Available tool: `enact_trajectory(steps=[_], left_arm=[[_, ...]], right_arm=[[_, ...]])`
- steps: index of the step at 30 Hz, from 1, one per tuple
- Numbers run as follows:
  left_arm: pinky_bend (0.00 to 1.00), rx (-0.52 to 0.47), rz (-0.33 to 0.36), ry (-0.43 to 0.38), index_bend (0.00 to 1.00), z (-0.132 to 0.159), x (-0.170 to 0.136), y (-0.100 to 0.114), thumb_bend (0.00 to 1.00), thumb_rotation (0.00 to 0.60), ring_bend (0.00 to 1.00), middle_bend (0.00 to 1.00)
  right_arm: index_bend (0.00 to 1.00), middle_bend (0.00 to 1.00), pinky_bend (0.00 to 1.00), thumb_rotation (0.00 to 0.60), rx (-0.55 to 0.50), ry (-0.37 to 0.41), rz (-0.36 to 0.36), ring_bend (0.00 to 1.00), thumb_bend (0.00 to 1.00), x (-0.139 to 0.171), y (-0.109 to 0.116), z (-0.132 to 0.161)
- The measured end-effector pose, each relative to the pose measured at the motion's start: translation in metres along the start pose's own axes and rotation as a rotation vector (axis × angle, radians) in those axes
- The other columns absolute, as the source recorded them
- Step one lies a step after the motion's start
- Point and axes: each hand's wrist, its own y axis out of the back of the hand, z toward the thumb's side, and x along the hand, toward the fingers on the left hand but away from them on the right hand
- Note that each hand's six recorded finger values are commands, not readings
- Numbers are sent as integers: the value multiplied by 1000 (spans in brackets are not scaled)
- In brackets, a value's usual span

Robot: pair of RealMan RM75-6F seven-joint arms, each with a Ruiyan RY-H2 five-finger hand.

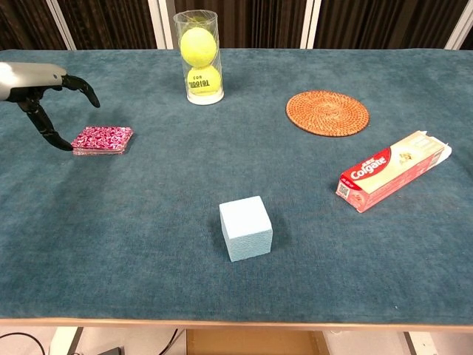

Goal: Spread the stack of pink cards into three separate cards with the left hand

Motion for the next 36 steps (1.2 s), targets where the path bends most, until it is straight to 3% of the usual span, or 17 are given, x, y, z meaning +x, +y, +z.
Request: enact_trajectory(steps=[20, 36], left_arm=[[0, 21, -38, -34, 377, 25, 16, -13, 164, 600, 0, 125], [0, 19, -46, -30, 404, 27, 15, -10, 183, 600, 0, 135]], right_arm=[[150, 38, 194, 600, -5, -7, -5, 46, 215, -1, 1, -2], [152, 37, 194, 600, -1, -3, 0, 46, 215, -2, -1, 0]])
